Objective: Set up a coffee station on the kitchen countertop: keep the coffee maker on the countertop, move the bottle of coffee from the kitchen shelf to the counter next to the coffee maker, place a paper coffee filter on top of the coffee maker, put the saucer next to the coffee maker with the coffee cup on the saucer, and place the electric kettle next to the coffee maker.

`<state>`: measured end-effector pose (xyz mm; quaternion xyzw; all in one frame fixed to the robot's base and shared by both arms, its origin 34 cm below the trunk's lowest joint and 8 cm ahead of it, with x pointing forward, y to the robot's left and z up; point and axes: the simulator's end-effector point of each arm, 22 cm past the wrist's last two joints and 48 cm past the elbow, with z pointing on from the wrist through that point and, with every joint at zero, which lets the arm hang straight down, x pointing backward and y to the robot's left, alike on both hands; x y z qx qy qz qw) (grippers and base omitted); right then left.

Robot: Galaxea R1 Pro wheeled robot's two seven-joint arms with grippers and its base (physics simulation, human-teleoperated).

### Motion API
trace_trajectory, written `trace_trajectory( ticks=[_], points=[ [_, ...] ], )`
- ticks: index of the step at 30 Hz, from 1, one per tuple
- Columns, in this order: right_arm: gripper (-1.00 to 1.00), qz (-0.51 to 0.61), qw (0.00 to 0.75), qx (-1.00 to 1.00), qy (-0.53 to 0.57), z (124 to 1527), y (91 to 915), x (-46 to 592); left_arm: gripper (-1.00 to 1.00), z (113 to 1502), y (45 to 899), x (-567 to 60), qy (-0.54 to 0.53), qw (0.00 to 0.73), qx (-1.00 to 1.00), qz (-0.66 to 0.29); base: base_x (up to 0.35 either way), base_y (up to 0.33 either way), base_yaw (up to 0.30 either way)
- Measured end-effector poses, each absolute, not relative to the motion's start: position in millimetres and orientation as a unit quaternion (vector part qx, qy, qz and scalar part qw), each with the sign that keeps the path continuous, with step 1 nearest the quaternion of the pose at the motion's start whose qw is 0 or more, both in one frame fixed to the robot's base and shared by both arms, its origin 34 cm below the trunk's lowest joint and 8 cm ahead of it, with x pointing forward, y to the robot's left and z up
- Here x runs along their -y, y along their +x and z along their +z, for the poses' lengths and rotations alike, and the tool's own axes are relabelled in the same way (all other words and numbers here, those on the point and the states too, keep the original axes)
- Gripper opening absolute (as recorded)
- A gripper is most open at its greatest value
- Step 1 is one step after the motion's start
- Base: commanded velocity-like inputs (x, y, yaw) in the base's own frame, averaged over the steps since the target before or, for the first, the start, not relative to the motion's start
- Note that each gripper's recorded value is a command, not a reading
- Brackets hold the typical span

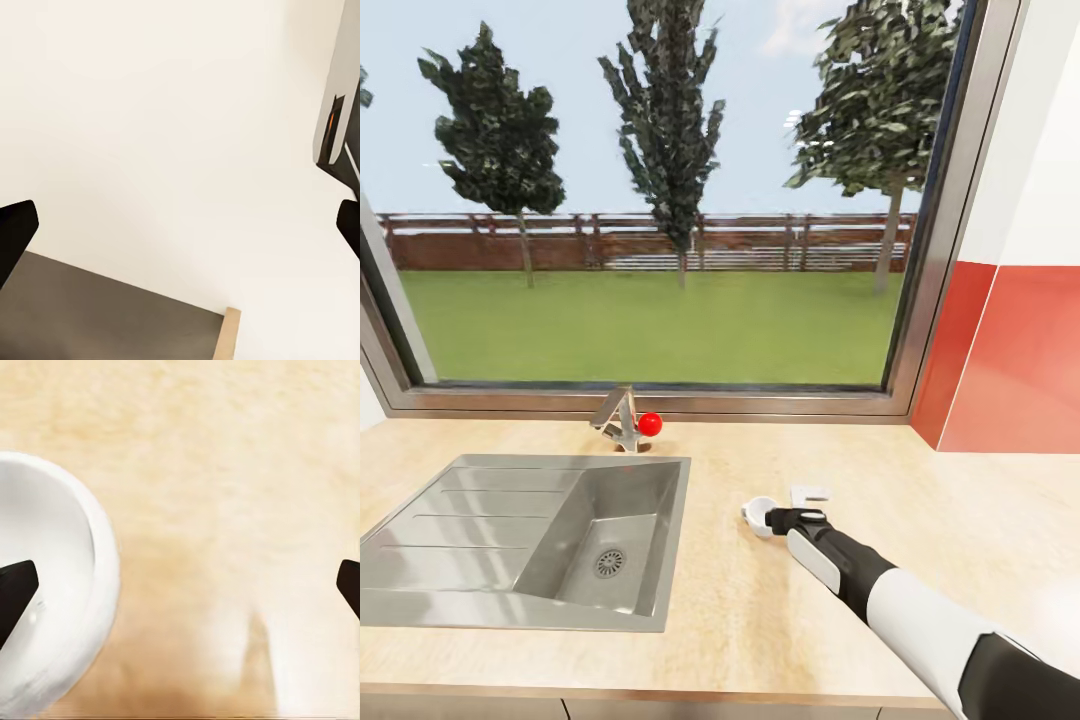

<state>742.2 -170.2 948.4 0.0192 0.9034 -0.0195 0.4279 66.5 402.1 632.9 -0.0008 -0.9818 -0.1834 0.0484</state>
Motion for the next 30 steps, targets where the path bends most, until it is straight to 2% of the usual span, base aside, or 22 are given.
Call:
trace_trajectory(
  ticks=[24,25,30],
  points=[
    [1.0,-0.02,0.423,-0.906,0.019,942.4,737.8,170.2,1.0,632.9,66.5,-402.2,-0.001,0.048,0.982,-0.183,0.0,0.023,0.0],
    [-1.0,-0.02,0.423,-0.906,0.019,942.4,737.8,170.2,1.0,632.9,66.5,-402.2,-0.001,0.048,0.982,-0.183,0.0,0.006,0.0],
    [-1.0,-0.021,0.425,-0.905,0.017,943.3,738.2,170.1,1.0,632.9,66.6,-401.9,-0.001,0.048,0.982,-0.183,0.0,0.002,0.0]
  ],
)
